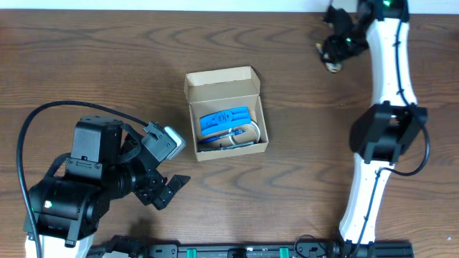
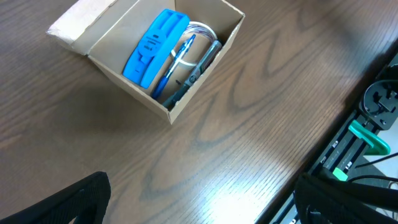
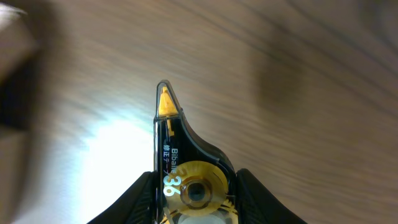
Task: Pack container
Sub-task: 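Lift the correction tape and carry it over the box, then lower the correction tape into the box and open the right gripper, then withdraw the right gripper and bring both grippers to the box lid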
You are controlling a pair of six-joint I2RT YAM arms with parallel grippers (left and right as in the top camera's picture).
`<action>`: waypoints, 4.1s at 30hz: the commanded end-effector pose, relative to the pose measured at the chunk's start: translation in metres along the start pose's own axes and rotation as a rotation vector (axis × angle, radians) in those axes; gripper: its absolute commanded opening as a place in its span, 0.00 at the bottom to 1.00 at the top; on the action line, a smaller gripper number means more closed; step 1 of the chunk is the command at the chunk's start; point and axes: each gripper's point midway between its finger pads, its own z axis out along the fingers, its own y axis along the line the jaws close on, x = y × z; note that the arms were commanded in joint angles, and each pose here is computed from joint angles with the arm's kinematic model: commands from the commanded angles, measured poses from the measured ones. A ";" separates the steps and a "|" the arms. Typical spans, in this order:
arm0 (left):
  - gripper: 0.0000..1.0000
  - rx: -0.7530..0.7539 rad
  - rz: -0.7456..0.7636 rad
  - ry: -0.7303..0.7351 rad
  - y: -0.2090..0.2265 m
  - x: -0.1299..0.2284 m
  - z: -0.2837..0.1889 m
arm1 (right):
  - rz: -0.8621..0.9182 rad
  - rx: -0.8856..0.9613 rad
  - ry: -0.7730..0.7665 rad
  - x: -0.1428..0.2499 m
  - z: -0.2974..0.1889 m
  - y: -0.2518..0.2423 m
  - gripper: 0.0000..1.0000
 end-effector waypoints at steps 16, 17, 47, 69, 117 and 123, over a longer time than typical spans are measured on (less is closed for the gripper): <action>0.95 -0.001 0.024 -0.029 -0.001 -0.007 -0.007 | -0.541 -0.245 0.041 -0.021 -0.026 0.282 0.13; 0.95 -0.001 0.024 -0.029 -0.001 -0.007 -0.007 | -0.562 -0.241 0.062 -0.016 -0.023 0.290 0.13; 0.95 -0.001 0.024 -0.029 -0.001 -0.007 -0.007 | -0.970 -0.163 0.366 0.053 0.079 0.287 0.20; 0.95 -0.001 0.024 -0.029 -0.001 -0.007 -0.007 | -0.963 -0.125 0.397 0.063 0.091 0.299 0.48; 0.95 -0.022 0.076 -0.059 0.003 -0.016 -0.007 | -0.029 -0.250 0.016 0.014 -0.037 0.188 0.02; 0.95 -0.047 0.089 -0.081 0.008 -0.022 -0.008 | 0.157 -0.298 0.044 0.031 0.014 0.172 0.02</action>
